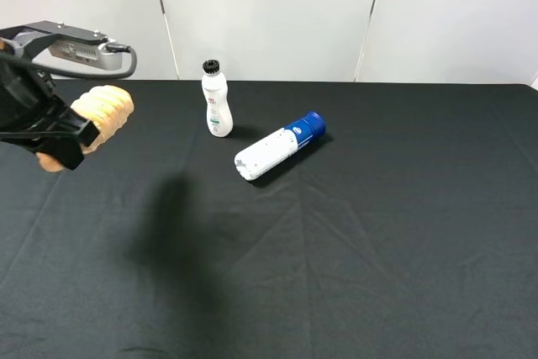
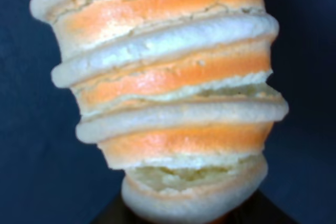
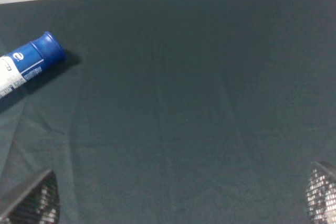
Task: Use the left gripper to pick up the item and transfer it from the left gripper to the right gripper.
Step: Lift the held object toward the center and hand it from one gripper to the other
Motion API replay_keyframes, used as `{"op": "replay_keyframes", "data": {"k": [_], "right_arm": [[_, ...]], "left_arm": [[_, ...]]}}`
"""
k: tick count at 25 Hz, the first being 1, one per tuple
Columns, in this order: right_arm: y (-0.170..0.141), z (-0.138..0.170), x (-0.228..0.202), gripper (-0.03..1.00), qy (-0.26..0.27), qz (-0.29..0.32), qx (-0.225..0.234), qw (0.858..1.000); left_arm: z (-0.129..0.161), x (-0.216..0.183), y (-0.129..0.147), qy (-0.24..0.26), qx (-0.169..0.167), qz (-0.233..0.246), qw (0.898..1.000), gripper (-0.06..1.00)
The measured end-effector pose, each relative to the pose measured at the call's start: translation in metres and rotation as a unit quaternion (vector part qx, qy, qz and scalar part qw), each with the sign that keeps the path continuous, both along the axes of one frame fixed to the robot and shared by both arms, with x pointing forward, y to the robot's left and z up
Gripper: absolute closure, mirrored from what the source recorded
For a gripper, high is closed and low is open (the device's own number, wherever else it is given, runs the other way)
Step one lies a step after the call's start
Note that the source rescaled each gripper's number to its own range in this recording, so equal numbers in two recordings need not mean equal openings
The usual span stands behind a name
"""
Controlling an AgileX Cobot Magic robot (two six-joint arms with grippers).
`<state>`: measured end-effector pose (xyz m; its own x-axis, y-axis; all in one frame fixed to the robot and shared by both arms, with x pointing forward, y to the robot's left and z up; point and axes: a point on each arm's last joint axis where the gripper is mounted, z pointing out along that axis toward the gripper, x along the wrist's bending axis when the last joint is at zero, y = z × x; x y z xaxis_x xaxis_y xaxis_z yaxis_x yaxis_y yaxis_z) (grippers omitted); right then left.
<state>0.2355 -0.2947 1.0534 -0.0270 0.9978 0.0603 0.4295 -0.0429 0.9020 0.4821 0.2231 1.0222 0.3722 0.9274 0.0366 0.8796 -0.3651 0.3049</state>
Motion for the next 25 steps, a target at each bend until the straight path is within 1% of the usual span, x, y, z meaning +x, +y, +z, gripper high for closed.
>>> {"op": "replay_keyframes", "data": {"k": [4, 6, 14, 17, 20, 25], "right_arm": [[0.0, 0.0, 0.0, -0.03, 0.0, 0.0, 0.0, 1.0], [0.0, 0.0, 0.0, -0.03, 0.0, 0.0, 0.0, 1.0], [0.0, 0.0, 0.0, -0.03, 0.0, 0.0, 0.0, 1.0], [0.0, 0.0, 0.0, -0.03, 0.0, 0.0, 0.0, 1.0], [0.0, 0.0, 0.0, -0.03, 0.0, 0.0, 0.0, 1.0], [0.0, 0.0, 0.0, -0.03, 0.0, 0.0, 0.0, 1.0]], "left_arm": [[0.004, -0.007, 0.002, 0.012, 0.013, -0.037, 0.999, 0.91], [0.004, -0.008, 0.001, 0.019, 0.009, -0.045, 0.999, 0.91], [0.004, -0.011, -0.009, 0.028, -0.037, -0.081, 0.996, 0.91], [0.004, -0.014, -0.014, 0.031, -0.04, -0.096, 0.994, 0.91], [0.004, -0.02, -0.028, 0.031, -0.033, -0.136, 0.99, 0.91], [0.004, -0.035, -0.058, 0.023, -0.02, -0.214, 0.976, 0.92]]}}
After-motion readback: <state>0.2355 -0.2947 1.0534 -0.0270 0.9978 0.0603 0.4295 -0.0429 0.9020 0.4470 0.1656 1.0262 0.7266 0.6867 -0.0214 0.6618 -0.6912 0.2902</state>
